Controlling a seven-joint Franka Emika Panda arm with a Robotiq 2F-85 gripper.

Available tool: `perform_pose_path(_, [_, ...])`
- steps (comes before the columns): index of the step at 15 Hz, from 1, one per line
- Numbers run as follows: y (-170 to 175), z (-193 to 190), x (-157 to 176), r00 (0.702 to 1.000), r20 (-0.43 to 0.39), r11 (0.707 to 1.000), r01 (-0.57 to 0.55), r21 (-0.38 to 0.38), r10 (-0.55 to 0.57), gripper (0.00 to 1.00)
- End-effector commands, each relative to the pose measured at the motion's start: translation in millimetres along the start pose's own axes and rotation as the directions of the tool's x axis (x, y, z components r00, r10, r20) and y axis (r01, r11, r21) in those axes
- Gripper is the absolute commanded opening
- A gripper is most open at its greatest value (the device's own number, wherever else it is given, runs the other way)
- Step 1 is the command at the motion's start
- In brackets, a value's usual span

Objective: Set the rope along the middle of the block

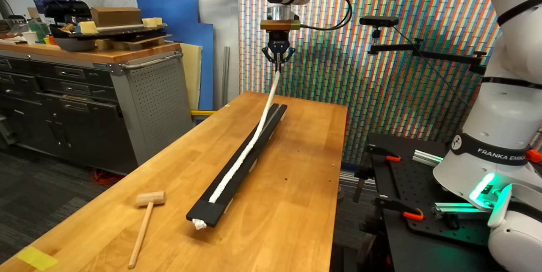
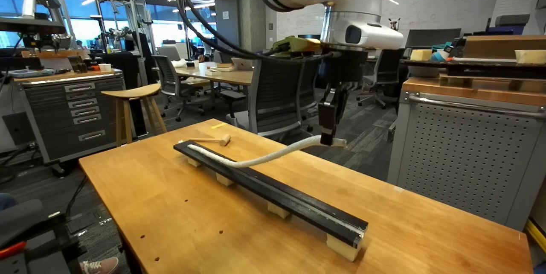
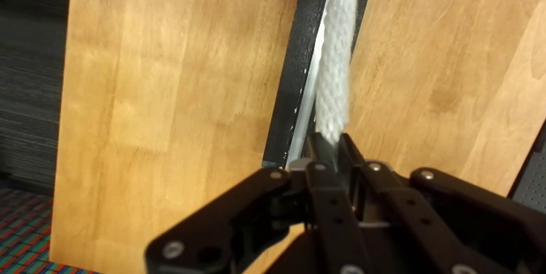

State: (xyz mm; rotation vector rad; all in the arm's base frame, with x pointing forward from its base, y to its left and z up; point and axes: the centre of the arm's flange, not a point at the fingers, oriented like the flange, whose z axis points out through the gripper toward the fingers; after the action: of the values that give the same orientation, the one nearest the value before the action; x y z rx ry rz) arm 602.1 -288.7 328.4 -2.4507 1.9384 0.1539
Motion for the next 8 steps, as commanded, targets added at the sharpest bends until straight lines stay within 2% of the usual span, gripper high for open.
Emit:
perform_pose_path(1, [-27.8,-14.1,9.8,1.0,-0.014,0.999,0.013,-0.051,-0.014,0.03])
perform_pose_path(3, [-31.7,-17.1,7.7,0.998,-0.04,0.998,0.053,-0.035,-0.054,0.03])
perform_pose_path(4, [-15.6,-6.7,1.4,1.0,-0.015,0.999,0.027,-0.024,-0.027,0.03])
perform_pose_path(5, [-17.4,-6.6,0.9,0.999,-0.017,0.999,0.03,-0.024,-0.03,0.1])
perform_pose_path(8, [-16.2,-2.6,0.9,1.0,-0.012,0.999,0.028,-0.03,-0.029,0.1])
